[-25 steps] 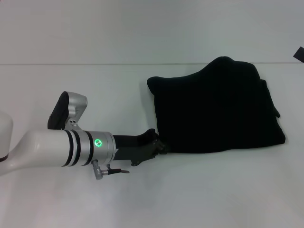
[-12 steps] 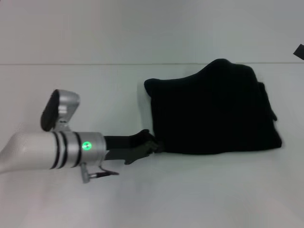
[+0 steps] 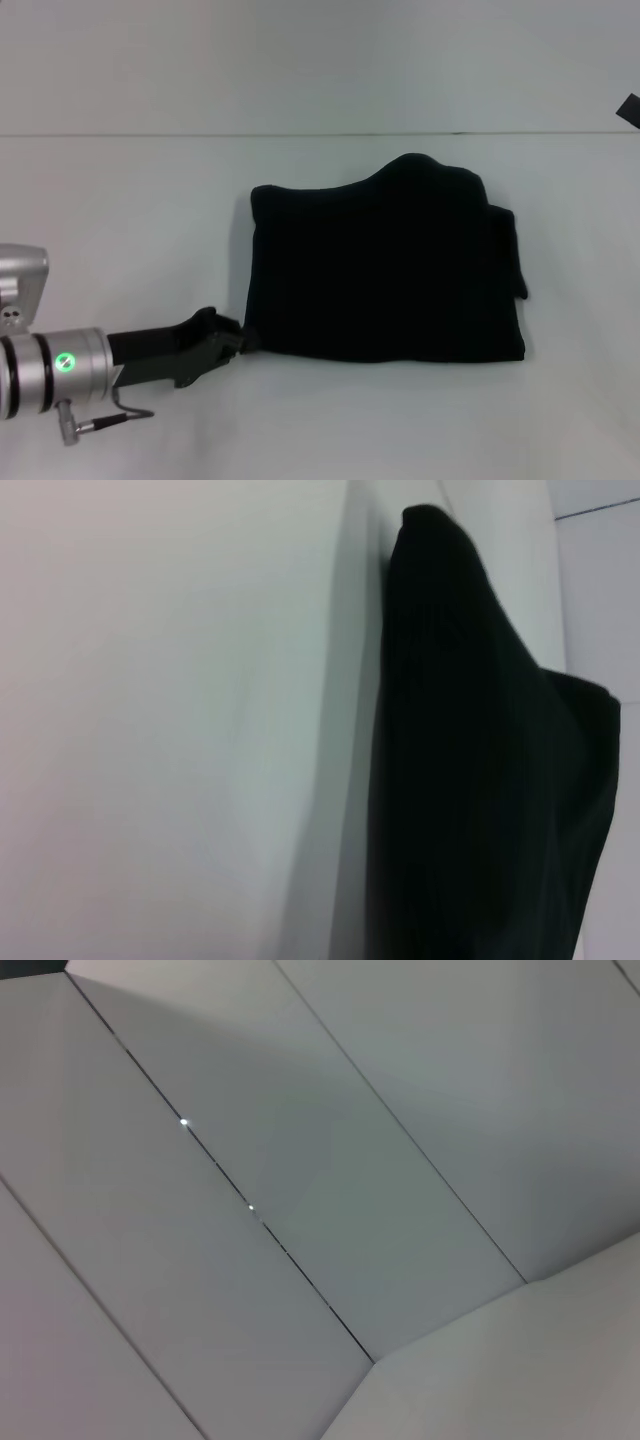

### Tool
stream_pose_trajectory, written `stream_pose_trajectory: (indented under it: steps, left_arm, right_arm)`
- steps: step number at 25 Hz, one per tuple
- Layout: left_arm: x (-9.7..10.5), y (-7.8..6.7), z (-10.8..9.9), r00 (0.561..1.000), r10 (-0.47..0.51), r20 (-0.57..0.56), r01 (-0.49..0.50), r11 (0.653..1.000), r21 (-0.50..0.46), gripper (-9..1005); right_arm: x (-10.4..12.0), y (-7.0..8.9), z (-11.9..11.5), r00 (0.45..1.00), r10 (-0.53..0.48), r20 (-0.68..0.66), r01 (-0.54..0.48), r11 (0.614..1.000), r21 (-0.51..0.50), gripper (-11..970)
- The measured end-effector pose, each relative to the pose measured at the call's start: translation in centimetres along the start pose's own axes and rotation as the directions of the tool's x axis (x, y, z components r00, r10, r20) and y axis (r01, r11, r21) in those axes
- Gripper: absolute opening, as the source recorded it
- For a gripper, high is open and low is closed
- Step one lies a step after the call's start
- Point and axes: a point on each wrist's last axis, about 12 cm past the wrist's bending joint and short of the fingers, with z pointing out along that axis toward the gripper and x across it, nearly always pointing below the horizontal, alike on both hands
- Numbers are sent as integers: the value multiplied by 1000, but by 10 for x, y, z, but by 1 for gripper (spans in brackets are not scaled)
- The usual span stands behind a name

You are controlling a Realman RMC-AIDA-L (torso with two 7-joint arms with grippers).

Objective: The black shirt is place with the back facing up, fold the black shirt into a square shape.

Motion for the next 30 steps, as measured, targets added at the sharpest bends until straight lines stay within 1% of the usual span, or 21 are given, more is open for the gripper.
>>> stream_pose_trajectory:
  steps: [7, 8, 9, 11, 14, 16, 17, 18, 20, 21, 23, 24, 25, 26, 27, 28, 29, 30]
  left_arm:
    - [0, 2, -5, 1000, 6, -17, -6, 1000, -3, 116]
    - [-8, -2, -15, 999, 9, -37, -8, 1000, 8, 120]
    - [-13, -1, -22, 999, 17, -32, -17, 1000, -2, 125]
    - [-17, -1, -29, 999, 23, -28, -24, 1000, -10, 133]
    - [-29, -1, -52, 998, 62, 5, -62, 998, -14, 146]
    - [-41, -3, -73, 984, 162, 71, -161, 987, -15, 155]
    - [-45, -6, -80, 970, 226, 92, -226, 974, -13, 159]
    - [-48, -10, -83, 952, 291, 95, -292, 956, -4, 163]
    - [-52, -19, -85, 901, 425, 87, -428, 904, 14, 172]
    - [-55, -26, -84, 857, 510, 79, -513, 858, 25, 220]
    - [-58, -35, -78, 787, 613, 69, -616, 786, 42, 316]
    - [-59, -40, -73, 746, 663, 61, -666, 744, 53, 364]
    - [-60, -45, -68, 715, 697, 55, -699, 713, 63, 412]
    - [-61, -52, -61, 667, 744, 44, -745, 663, 80, 460]
    - [-61, -58, -55, 629, 776, 37, -776, 624, 94, 508]
    - [-62, -61, -52, 613, 790, 33, -788, 607, 100, 555]
    - [-62, -68, -45, 568, 823, 27, -819, 562, 117, 603]
    - [-63, -74, -39, 531, 847, 25, -842, 524, 131, 651]
  right_arm:
    - [1, 0, 2, 1000, 9, 3, -9, 1000, 3, 699]
    - [1, -1, 2, 1000, 9, 3, -9, 1000, 4, 699]
    - [1, -1, 2, 1000, 9, 2, -9, 1000, 5, 699]
    - [0, -1, 2, 1000, 6, -2, -6, 1000, 7, 700]
    - [-1, -2, 1, 999, -23, -30, 23, 1000, 6, 701]
    - [-1, -2, -1, 996, -61, -64, 62, 998, 4, 701]
    - [-1, -2, -2, 993, -84, -82, 85, 996, 3, 701]
    - [-1, -1, -5, 987, -117, -108, 118, 993, -1, 700]
    - [1, 1, -9, 973, -174, -151, 173, 985, -19, 700]
    - [4, 3, -10, 962, -208, -175, 205, 978, -35, 700]
    - [10, 7, -10, 928, -302, -217, 292, 953, -75, 700]
    - [15, 9, -10, 911, -343, -230, 330, 939, -94, 700]
    - [19, 11, -10, 899, -372, -233, 356, 928, -109, 700]
    - [24, 14, -8, 888, -399, -229, 379, 916, -129, 699]
    - [26, 16, -7, 882, -415, -223, 391, 909, -142, 699]
    - [29, 19, -6, 875, -433, -217, 405, 900, -163, 699]
    - [31, 20, -5, 870, -445, -213, 412, 893, -180, 699]
    - [34, 22, -3, 863, -459, -211, 421, 884, -202, 699]
